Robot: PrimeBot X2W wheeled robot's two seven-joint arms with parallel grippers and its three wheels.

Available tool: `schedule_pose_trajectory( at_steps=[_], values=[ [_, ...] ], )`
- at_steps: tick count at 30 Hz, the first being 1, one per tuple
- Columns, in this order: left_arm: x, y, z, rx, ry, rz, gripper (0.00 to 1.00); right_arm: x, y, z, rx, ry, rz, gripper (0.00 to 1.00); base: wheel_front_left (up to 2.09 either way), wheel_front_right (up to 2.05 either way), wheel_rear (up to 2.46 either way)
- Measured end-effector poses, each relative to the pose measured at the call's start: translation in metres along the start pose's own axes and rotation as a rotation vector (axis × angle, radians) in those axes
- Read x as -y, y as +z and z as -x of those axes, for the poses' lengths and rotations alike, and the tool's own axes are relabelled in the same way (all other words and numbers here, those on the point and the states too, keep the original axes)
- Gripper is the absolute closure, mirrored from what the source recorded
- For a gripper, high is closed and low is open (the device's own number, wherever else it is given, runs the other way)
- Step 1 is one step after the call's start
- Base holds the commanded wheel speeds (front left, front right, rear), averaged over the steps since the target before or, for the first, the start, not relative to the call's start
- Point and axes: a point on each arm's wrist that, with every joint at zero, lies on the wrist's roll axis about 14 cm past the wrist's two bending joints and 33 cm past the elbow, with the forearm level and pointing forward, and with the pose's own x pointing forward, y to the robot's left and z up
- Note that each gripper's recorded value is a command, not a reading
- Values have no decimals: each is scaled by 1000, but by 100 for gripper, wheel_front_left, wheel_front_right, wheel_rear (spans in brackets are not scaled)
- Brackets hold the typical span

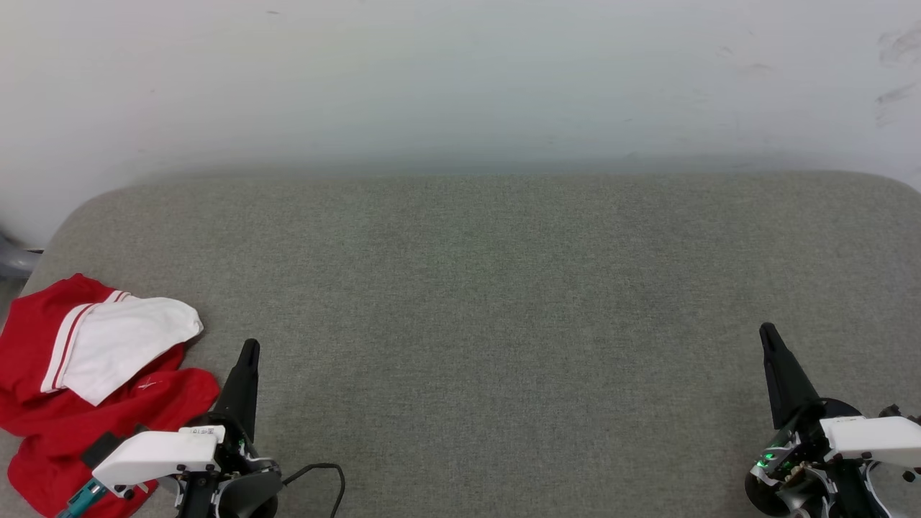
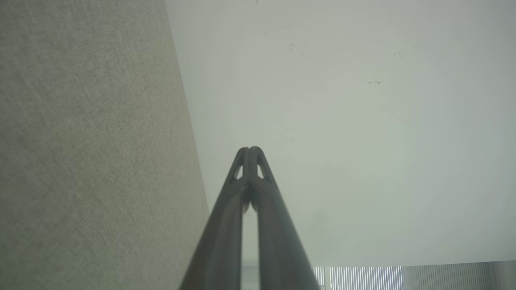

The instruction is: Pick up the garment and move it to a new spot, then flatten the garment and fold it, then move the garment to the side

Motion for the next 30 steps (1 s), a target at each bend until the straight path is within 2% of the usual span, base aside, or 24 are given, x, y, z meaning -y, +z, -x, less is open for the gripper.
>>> schedule_pose_trajectory(
  at_steps=[30],
  values=[
    [0, 0, 0, 0, 0, 0, 100, 0, 0, 0, 0, 0, -2, 100, 0, 0, 0]
  ],
)
